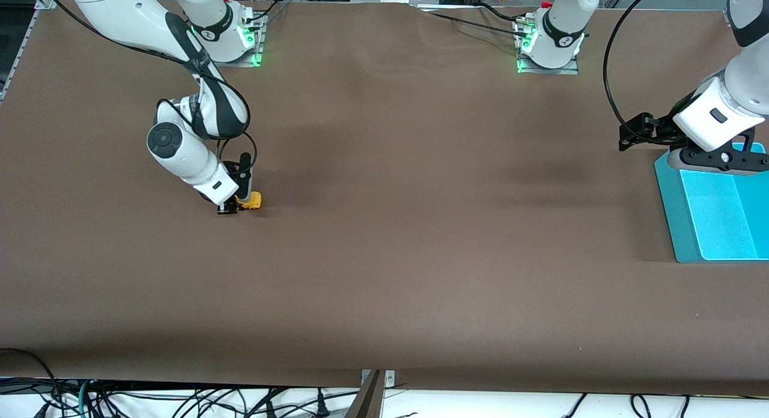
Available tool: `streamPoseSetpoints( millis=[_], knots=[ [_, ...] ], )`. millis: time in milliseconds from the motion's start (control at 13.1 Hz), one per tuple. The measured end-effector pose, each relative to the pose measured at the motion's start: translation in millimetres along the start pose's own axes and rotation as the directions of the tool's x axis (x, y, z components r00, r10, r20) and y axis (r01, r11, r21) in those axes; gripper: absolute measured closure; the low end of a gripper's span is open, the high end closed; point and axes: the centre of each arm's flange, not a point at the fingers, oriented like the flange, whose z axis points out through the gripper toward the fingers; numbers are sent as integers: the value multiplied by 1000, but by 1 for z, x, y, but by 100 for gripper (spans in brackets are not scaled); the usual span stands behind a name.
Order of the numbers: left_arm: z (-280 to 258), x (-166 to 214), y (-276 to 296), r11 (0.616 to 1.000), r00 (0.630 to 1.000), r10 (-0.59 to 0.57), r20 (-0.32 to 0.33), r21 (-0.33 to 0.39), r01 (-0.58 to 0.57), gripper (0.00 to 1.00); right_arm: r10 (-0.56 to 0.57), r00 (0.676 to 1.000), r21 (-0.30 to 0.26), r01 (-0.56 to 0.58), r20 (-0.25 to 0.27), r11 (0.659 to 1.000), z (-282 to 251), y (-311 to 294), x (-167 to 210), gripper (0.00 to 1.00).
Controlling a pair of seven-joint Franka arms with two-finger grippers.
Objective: Wind and store yellow beetle car
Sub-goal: 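Lower the right gripper and close it on the car's body, then pull the car backward along the table with the right gripper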
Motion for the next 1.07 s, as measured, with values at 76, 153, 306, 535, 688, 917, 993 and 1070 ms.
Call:
streamPoseSetpoints(
  millis=[76, 153, 306, 535, 688, 917, 993, 1070],
  knots=[
    [0, 0, 0, 1000, 1000, 0, 0, 0, 0, 0, -4, 1000, -5, 4, -5, 1000, -2, 2, 4, 54],
    [0, 0, 0, 1000, 1000, 0, 0, 0, 0, 0, -5, 1000, -9, 5, -9, 1000, -4, 4, 7, 54],
    [0, 0, 0, 1000, 1000, 0, 0, 0, 0, 0, -3, 1000, -4, 3, -9, 1000, -2, 4, 6, 54],
    [0, 0, 0, 1000, 1000, 0, 0, 0, 0, 0, 8, 1000, 7, -8, -8, 1000, 5, 3, 1, 54],
    [0, 0, 0, 1000, 1000, 0, 0, 0, 0, 0, 21, 1000, 8, -21, -7, 1000, 4, 4, -10, 54],
    [0, 0, 0, 1000, 1000, 0, 0, 0, 0, 0, 10, 1000, 12, -10, -5, 1000, 4, 6, -36, 54],
    [0, 0, 0, 1000, 1000, 0, 0, 0, 0, 0, 2, 1000, 13, -2, -6, 1000, 4, 7, -42, 54],
    [0, 0, 0, 1000, 1000, 0, 0, 0, 0, 0, -2, 1000, 13, 2, -5, 1000, 4, 7, -48, 54]
  ],
)
